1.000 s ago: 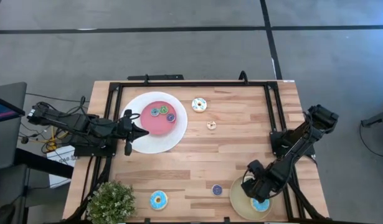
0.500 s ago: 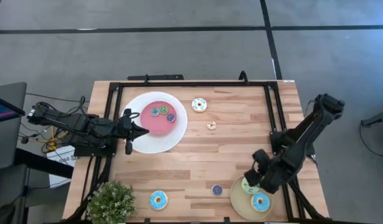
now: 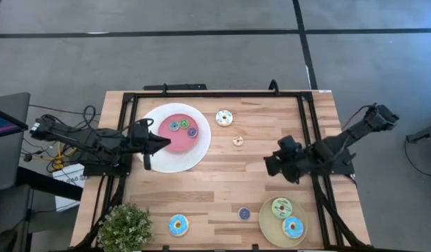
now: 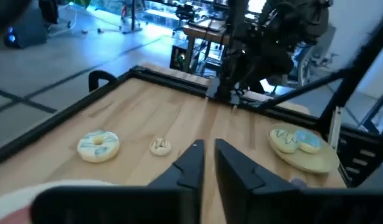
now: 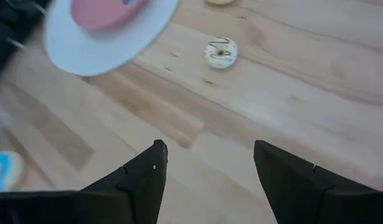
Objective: Pick & Place donuts
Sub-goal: Put the small white donut on the pink plate, then put the large white donut on the brown plate
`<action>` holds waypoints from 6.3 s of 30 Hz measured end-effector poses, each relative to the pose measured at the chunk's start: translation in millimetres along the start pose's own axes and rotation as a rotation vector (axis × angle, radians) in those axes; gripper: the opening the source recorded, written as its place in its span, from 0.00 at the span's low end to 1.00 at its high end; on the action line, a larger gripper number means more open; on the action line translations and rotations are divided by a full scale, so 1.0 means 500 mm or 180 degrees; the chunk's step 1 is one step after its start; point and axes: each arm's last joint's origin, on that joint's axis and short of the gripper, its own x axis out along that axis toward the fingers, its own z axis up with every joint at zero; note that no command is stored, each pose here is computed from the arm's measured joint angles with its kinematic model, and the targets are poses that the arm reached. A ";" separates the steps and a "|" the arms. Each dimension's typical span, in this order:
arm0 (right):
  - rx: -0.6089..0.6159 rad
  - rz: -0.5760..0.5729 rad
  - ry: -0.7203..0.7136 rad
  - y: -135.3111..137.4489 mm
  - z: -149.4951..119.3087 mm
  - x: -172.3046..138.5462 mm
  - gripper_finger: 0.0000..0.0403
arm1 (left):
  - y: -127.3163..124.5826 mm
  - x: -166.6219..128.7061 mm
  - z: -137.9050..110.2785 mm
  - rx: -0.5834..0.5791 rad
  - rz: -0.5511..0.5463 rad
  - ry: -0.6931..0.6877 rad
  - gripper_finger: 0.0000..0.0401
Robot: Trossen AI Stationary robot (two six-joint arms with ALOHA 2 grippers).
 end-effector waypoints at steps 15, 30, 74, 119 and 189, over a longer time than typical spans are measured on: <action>-0.0738 -0.0196 0.0848 -0.089 0.035 0.114 0.43 | -0.004 0.165 -0.028 -0.0724 0.0531 0.0062 0.70; -0.0750 0.0022 0.1092 -0.164 0.016 0.142 0.33 | 0.021 0.538 0.004 -0.0532 0.1450 0.1823 0.75; -0.0983 -0.0216 0.1317 -0.206 0.004 0.100 0.29 | 0.058 0.824 -0.174 -0.0876 0.2029 0.2679 0.75; -0.0960 -0.0217 0.1317 -0.206 0.004 0.100 0.29 | 0.053 0.707 -0.057 -0.0184 0.2458 0.3371 0.51; 0.0353 0.0275 0.0789 -0.162 0.032 0.111 0.29 | 0.190 0.257 -0.131 -0.0849 0.2780 0.2816 0.76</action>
